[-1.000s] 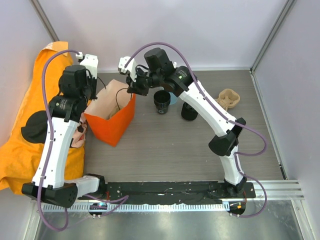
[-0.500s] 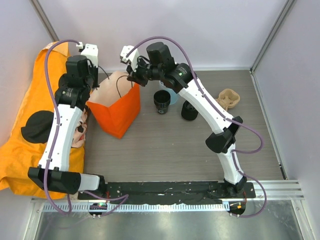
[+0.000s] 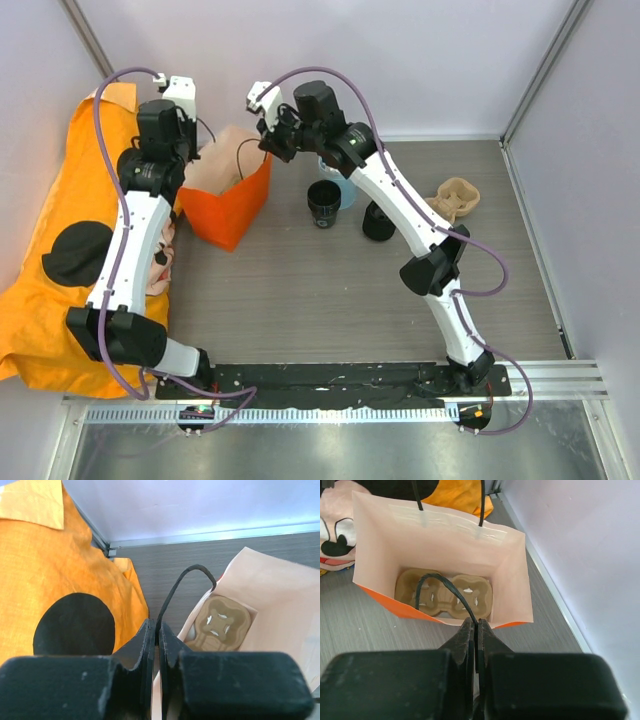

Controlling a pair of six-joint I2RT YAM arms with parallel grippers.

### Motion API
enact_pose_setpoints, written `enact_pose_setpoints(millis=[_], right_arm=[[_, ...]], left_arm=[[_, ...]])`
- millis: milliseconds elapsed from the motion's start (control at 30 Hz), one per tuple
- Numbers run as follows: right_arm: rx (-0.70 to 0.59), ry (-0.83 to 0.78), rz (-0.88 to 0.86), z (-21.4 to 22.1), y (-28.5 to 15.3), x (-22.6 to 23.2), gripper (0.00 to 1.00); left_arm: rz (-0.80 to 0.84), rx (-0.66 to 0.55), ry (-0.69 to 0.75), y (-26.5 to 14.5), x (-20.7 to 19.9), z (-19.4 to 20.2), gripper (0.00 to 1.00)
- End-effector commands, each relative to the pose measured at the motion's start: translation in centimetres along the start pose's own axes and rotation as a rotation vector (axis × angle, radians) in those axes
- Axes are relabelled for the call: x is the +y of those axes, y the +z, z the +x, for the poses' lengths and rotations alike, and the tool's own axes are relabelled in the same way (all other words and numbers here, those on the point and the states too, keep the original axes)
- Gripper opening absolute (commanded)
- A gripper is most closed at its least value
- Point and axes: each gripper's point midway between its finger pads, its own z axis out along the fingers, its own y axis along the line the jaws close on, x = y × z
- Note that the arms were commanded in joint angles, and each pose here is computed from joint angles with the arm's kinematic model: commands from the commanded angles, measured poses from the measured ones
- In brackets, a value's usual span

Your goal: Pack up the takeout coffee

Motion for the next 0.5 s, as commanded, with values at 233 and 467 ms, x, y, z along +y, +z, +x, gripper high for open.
enact_pose_setpoints(millis=[233, 467], right_arm=[[-0.131, 0.005, 0.085, -4.3, -1.3, -2.3, 0.05], [-0.120, 0.007, 0.085, -3.9, -1.1, -2.3, 0.38]], left_arm=[[-0.007, -0.104, -0.083, 2.1, 1.1, -2.8, 0.11], [0.008, -0.100, -0.091, 2.4, 0.7, -2.6, 0.44]])
